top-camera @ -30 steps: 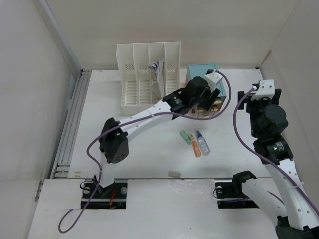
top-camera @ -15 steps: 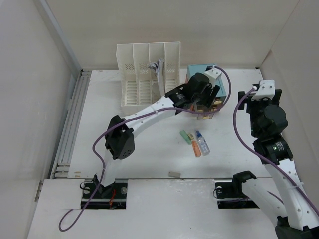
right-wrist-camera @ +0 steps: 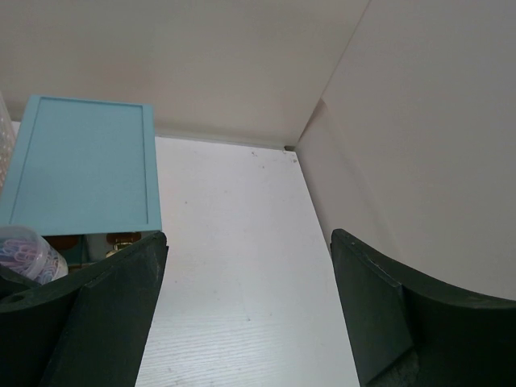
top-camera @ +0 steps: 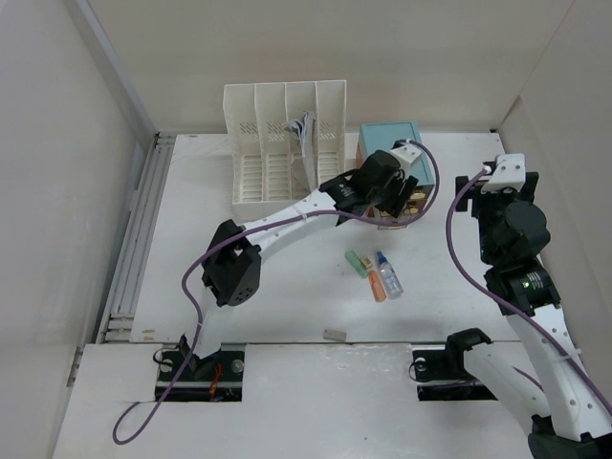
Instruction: Organize the desk
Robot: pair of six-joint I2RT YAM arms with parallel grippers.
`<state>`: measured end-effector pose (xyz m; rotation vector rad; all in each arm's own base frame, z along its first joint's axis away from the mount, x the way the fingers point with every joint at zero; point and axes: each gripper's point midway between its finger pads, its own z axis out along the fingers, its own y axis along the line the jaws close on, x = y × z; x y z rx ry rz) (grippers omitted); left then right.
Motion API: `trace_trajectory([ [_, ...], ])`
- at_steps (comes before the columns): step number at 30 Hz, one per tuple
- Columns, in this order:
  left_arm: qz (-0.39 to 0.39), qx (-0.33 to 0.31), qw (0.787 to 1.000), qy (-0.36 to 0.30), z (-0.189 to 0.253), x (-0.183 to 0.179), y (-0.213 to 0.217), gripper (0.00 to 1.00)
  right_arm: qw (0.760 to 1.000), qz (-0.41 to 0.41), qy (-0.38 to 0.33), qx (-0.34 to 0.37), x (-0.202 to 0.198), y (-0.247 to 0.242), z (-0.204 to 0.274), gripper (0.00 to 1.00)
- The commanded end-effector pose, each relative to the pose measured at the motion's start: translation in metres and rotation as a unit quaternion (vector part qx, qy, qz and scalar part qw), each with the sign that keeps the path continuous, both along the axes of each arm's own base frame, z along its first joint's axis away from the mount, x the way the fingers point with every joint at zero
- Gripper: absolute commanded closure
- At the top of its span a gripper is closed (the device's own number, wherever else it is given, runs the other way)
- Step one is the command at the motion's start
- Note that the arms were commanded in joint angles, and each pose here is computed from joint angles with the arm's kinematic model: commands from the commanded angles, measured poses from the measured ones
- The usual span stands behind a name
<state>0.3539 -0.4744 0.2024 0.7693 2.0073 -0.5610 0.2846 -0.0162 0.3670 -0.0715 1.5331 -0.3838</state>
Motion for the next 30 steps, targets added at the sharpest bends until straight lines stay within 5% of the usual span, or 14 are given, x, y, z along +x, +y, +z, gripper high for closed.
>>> trace_trajectory([
  [1,-0.007,-0.033,0.999,-0.010,0.020,-0.001,-0.005,0.95,0.999,-0.007,-0.034,0.018,-0.002,-0.003,0.016,0.13],
  [5,-0.013,-0.025,1.000,-0.001,0.009,-0.005,-0.004,0.83,0.999,-0.007,-0.034,0.018,-0.002,-0.003,0.016,0.13],
  [10,-0.013,-0.018,1.000,0.005,0.001,-0.006,-0.002,0.55,0.999,-0.007,-0.034,0.018,-0.002,-0.003,0.016,0.13],
  [12,-0.007,-0.016,1.000,0.002,-0.002,-0.004,-0.001,0.35,0.999,-0.007,-0.034,0.018,-0.002,-0.003,0.016,0.13],
  [18,0.005,-0.031,0.999,-0.017,0.019,0.001,0.001,0.27,0.999,-0.002,-0.034,0.017,-0.002,-0.001,0.016,0.12],
  [20,0.015,-0.036,0.999,-0.027,0.030,0.004,0.003,0.36,0.999,-0.002,-0.034,0.017,-0.002,-0.001,0.016,0.12],
  [22,0.019,-0.040,0.998,-0.038,0.038,0.006,0.005,0.64,0.999,-0.002,-0.034,0.017,-0.002,-0.001,0.016,0.12],
  [23,0.023,-0.043,0.998,-0.043,0.040,0.008,0.005,0.90,0.999,-0.002,-0.034,0.017,-0.002,-0.001,0.016,0.12],
  [25,0.049,-0.059,0.996,-0.055,0.059,0.011,0.014,1.00,0.999,0.002,-0.030,0.016,-0.001,0.000,0.012,0.21],
  [27,0.079,-0.085,0.990,-0.078,0.086,0.013,0.027,1.00,0.999,0.002,-0.030,0.016,-0.001,0.000,0.012,0.40],
  [28,0.090,-0.082,0.990,-0.076,0.078,0.010,0.036,1.00,0.999,0.008,-0.030,0.015,0.000,0.002,0.012,0.68],
  [30,0.120,-0.117,0.982,-0.084,0.094,0.008,0.049,1.00,1.000,0.019,-0.019,0.001,0.004,0.006,0.006,0.93],
])
